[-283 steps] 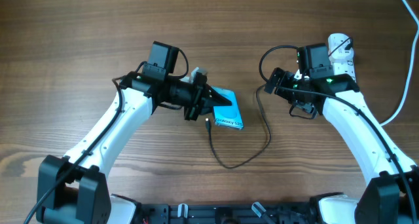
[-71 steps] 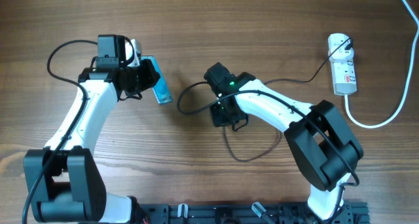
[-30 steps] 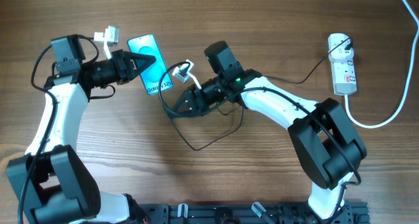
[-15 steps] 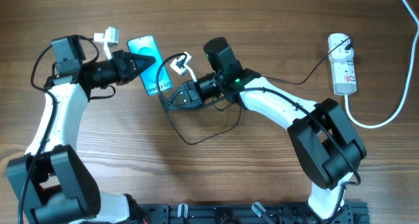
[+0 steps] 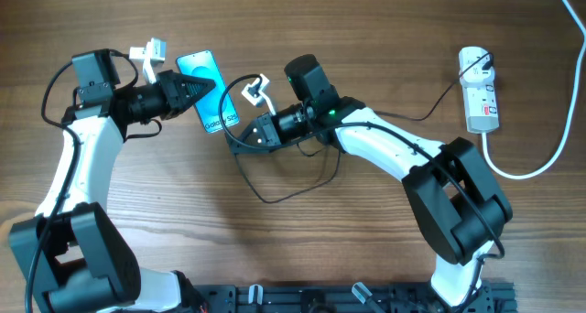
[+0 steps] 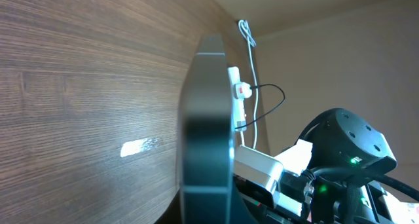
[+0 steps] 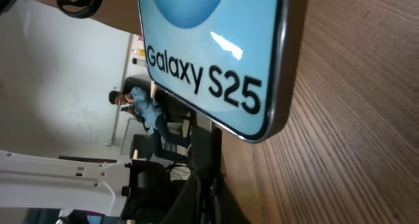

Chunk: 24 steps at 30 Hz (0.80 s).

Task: Plug charger to phone and switch on socket

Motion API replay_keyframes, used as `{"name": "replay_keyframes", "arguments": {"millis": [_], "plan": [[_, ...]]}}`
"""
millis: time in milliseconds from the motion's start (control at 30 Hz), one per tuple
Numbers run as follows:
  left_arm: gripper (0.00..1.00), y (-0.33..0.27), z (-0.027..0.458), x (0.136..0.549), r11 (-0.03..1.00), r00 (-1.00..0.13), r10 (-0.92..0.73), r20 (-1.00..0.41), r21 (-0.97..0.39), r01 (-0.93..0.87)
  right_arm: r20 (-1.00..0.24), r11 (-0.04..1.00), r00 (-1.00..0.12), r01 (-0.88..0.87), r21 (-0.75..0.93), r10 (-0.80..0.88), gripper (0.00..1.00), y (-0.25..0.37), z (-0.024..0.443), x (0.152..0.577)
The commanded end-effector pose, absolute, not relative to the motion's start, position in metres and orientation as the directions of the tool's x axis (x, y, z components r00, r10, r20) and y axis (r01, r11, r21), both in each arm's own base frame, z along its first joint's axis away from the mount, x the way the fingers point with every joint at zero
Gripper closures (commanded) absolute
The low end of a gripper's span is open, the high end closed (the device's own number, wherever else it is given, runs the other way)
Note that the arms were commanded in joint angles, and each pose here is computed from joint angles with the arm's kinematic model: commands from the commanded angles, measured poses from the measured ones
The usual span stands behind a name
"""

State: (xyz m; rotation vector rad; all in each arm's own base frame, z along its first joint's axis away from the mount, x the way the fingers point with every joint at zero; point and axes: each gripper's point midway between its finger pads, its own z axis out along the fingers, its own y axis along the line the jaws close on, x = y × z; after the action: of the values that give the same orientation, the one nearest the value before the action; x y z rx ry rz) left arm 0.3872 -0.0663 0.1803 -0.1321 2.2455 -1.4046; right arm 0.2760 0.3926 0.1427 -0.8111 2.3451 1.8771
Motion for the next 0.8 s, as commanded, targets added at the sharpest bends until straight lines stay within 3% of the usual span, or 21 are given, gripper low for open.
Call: {"name": "replay_keyframes", "arguments": {"millis": [0,767], "plan": [[0.96,-0.068,0.184,0.387,0.455,-0.876,-0.320,-0.360,-0.870,0.191,-0.369,0.131,-0.855,-0.439,0.889,-0.363,0.96,0.395,0.153,0.277],[0.96,-0.084,0.179,0.385,0.474,-0.890,-0.283,-0.357,-0.859,0.194,-0.384,0.149,-0.859,-0.453,0.879,-0.339,0.96,0.395,0.153,0.284]]}}
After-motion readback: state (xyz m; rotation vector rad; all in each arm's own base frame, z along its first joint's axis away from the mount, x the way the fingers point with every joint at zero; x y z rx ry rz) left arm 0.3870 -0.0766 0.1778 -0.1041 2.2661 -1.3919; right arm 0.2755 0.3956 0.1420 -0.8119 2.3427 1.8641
